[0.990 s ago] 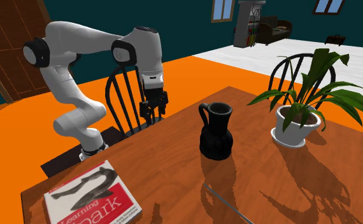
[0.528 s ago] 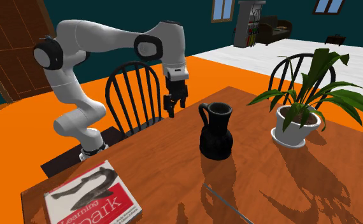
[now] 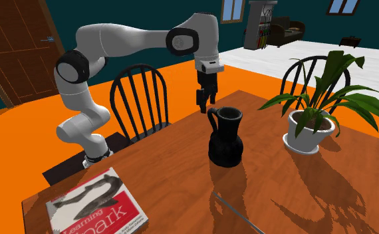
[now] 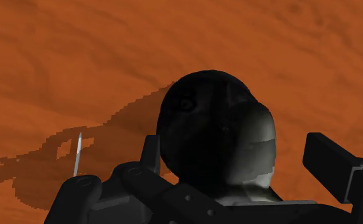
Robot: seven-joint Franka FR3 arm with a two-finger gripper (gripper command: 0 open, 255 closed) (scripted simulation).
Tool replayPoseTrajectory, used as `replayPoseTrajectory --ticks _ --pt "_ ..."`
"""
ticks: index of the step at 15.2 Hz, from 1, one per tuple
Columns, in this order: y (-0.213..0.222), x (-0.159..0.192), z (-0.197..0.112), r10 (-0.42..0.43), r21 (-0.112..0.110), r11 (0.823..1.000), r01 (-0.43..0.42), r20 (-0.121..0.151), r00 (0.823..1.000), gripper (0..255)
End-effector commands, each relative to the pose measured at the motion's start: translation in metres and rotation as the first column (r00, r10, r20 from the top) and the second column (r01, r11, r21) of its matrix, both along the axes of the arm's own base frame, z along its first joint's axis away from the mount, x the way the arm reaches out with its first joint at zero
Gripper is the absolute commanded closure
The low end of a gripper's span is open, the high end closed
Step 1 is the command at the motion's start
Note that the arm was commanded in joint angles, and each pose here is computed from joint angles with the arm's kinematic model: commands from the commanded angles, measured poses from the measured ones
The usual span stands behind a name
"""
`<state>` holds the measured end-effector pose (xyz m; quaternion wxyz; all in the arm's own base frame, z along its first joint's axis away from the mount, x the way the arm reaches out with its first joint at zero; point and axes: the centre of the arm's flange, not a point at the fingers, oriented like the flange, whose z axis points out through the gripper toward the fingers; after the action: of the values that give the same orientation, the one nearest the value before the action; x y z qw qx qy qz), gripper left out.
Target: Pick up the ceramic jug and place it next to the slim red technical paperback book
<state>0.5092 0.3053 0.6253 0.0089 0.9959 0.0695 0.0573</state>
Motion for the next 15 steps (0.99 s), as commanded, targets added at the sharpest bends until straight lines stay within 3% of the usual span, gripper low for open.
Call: replayPoseTrajectory --ticks 1,9,15 --pt "0.021 0.012 0.003 -0.001 0.004 1.0 0.0 0.008 1.0 0" --pt "0.021 0.016 -0.036 -0.001 0.004 1.0 0.0 0.008 1.0 0" --pt "0.021 0.016 -0.036 -0.001 0.004 1.0 0.0 0.008 1.0 0"
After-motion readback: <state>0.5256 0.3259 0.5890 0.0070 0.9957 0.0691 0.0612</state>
